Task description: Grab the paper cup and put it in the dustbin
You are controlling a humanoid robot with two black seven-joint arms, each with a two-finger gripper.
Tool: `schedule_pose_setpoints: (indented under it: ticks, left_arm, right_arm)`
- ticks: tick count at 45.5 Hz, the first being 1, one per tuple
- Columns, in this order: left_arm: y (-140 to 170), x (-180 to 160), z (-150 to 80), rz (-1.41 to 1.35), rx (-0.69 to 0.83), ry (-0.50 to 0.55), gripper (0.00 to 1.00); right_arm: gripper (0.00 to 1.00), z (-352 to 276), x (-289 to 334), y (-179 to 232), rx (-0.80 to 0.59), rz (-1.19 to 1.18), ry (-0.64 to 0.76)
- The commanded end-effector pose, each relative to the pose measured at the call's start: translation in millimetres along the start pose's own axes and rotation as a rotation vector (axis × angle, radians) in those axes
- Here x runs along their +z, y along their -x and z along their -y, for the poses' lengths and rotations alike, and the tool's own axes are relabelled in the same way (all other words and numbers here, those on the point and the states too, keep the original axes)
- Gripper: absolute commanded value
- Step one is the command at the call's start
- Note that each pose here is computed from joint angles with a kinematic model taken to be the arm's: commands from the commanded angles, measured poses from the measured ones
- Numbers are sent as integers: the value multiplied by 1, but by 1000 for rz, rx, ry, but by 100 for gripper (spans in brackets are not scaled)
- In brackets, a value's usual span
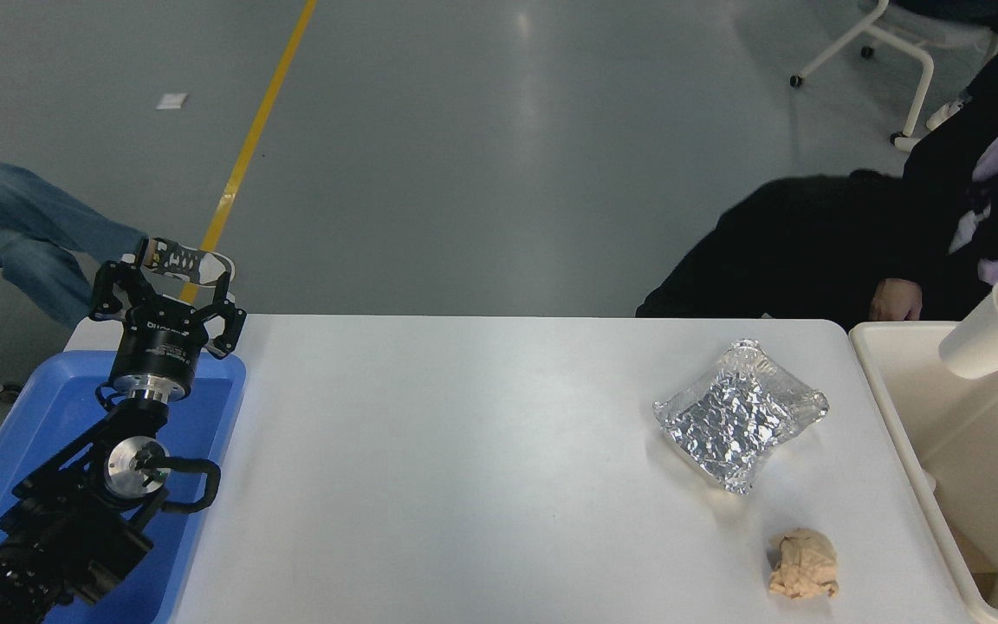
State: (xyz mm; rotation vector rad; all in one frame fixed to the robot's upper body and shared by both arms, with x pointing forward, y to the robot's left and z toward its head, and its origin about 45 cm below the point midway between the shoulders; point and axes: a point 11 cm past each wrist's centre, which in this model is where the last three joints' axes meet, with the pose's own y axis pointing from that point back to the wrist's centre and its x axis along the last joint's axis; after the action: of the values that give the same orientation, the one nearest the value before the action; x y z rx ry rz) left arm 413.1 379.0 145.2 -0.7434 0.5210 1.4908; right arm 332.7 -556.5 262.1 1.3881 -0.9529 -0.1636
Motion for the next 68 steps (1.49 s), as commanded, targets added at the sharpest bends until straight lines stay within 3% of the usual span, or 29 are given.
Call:
schedule_pose_setpoints:
  ticks: [1,13,20,37,53,54,57,59,64,68]
  left_arm:
    - [0,0,0,0,0,0,99]
    - [0,0,0,0,0,0,99]
    - [0,0,0,-1,0,1,99]
    - [0,0,0,-1,0,1,99]
    - [0,0,0,-1,0,1,99]
    - [0,0,0,-1,0,1,99]
    - [0,0,0,-1,0,1,99]
    - [0,0,0,-1,0,1,99]
    - [0,0,0,-1,0,1,99]
    - [0,0,0,-1,0,1,99]
  right_arm:
    - [0,60,51,29,144,45,76]
    - [0,100,70,51,327,201,87]
    - [0,119,62,54,388,178,101]
    - [0,137,68,78,402,161,235]
    - [0,140,67,84,402,189,232]
    - [5,140,67,83,409,189,232]
    - [52,138,66,80,422,190,231]
    - [67,137,65,76,434,193,227]
    - [89,134,70,72,445,199,233]
    - [91,129,70,64,455,214,227]
